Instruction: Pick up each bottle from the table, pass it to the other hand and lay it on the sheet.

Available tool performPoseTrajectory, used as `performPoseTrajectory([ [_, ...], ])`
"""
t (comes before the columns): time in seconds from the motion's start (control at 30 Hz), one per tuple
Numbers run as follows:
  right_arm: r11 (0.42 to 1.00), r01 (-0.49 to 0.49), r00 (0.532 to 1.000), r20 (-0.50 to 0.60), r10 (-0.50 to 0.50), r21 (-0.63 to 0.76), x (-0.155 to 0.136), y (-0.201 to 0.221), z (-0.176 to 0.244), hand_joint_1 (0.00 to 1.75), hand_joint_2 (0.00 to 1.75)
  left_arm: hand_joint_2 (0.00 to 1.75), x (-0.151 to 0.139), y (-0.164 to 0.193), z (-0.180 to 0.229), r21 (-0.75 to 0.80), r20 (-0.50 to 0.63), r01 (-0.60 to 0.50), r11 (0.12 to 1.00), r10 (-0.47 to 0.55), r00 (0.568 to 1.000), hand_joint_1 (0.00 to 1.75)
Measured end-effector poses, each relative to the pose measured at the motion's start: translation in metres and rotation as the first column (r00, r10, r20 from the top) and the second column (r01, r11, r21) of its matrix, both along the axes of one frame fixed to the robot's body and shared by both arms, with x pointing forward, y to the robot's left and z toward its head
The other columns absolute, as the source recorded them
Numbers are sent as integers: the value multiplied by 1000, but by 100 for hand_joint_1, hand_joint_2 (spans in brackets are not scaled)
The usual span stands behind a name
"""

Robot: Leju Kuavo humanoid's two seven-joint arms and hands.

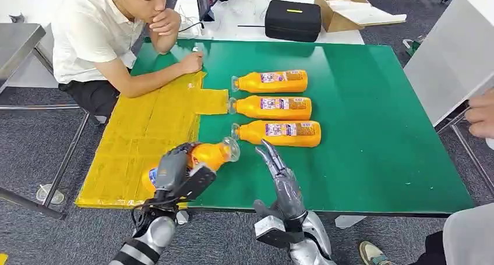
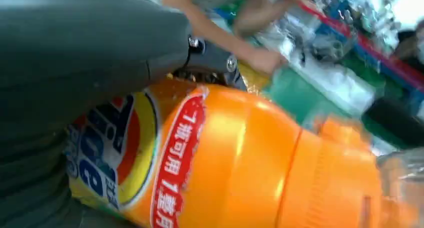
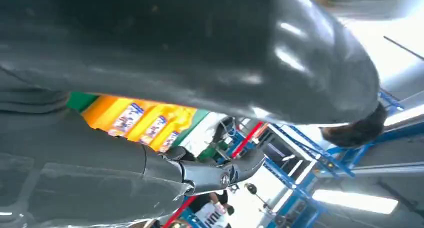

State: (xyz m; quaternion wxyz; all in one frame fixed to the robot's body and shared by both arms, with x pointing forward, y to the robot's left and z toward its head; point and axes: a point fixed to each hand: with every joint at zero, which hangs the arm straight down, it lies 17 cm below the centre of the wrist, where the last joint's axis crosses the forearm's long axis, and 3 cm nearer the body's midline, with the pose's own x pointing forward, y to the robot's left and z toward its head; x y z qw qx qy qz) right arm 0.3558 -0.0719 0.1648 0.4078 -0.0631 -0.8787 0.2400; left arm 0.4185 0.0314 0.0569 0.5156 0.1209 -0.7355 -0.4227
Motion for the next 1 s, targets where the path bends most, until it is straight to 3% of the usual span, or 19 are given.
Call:
performPoseTrajectory([
  [0.43, 999, -20, 1000, -3, 20, 33, 3, 3, 2, 0, 0, 175, 21, 12, -47, 219, -107, 94, 971, -72, 992, 175],
  [0.6, 998, -27, 999, -17, 28, 61, 3, 3, 1, 0, 0, 175, 30, 25, -62, 261, -198, 146, 954, -95, 976, 175],
  [0.63, 998, -27, 999, -20, 28, 65, 4, 3, 1, 0, 175, 175, 33, 29, -63, 267, -211, 149, 952, -94, 973, 175],
  [0.87, 996, -30, 999, -38, 34, 86, 10, 3, -1, 0, 175, 175, 46, 63, -82, 363, -286, 176, 915, -70, 956, 175],
  [0.93, 996, -35, 998, -45, 39, 88, 10, 4, -3, 0, 175, 175, 48, 74, -88, 398, -301, 179, 900, -57, 952, 168],
  [1.0, 995, -39, 998, -52, 44, 91, 11, 5, -5, 0, 175, 175, 49, 82, -93, 412, -321, 186, 892, -48, 946, 136],
])
